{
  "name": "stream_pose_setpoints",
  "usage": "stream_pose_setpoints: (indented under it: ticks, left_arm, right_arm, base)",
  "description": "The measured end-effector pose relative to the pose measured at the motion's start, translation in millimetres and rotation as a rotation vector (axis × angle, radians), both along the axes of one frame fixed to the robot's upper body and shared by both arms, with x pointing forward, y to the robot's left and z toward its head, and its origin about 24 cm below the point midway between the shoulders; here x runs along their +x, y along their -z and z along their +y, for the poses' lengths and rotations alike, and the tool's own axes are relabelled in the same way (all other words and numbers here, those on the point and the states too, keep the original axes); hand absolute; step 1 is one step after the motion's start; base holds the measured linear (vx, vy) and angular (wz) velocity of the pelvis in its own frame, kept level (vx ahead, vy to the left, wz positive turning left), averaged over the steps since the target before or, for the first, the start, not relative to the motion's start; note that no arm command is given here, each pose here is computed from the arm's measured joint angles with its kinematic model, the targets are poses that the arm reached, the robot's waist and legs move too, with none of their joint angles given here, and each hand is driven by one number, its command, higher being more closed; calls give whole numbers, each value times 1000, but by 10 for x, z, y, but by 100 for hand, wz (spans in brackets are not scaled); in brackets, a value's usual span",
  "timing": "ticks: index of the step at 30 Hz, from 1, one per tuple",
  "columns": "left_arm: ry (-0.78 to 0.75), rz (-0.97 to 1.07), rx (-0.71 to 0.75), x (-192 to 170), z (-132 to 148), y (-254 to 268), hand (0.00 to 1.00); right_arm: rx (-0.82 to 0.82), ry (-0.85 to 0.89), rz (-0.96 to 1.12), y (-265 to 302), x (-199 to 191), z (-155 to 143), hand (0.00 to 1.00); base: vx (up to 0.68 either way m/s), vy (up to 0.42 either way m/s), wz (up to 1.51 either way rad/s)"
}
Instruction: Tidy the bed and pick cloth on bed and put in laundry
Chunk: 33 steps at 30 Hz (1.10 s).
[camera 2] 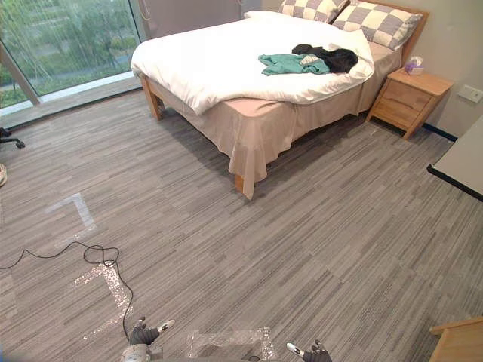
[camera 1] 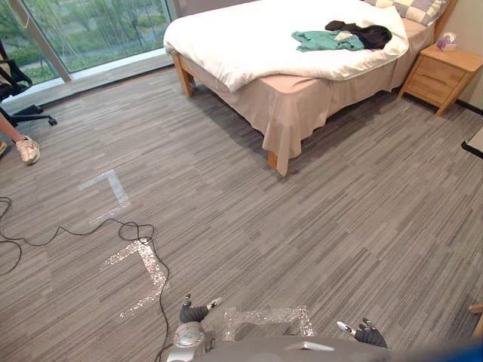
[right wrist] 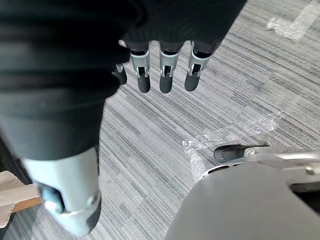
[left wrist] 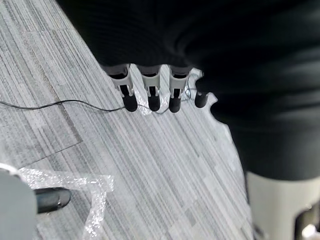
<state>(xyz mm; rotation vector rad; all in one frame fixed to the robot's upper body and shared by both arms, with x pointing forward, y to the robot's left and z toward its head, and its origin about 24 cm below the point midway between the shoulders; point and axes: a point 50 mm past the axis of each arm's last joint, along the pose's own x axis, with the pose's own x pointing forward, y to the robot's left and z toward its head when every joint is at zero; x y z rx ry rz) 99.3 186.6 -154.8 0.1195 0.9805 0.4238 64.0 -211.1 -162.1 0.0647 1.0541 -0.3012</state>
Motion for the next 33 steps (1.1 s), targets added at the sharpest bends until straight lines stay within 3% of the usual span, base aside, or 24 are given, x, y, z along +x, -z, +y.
stream_pose_setpoints:
  ticks: [15,24,30,33]
  left_arm:
    - [99,-114,-46,71,-43,-45,0]
    - [137,-151,15,200,48,-107,0]
    - [181,-126,80,307,61,-122,0]
    - [237,-139,78,384,-82,-135,0]
  right_arm:
    - [4,-4,-17,-5,37,28,0]
    - [92,317,-91,-12,12,56,0]
    - [100,316,-125,-34,103,80,0]
    - [93,348,-131,-39,108,33,0]
  base:
    - [-25,-32,-4]
    - [16,-36,-36]
    - [340,-279,-11]
    - [405,-324,-8]
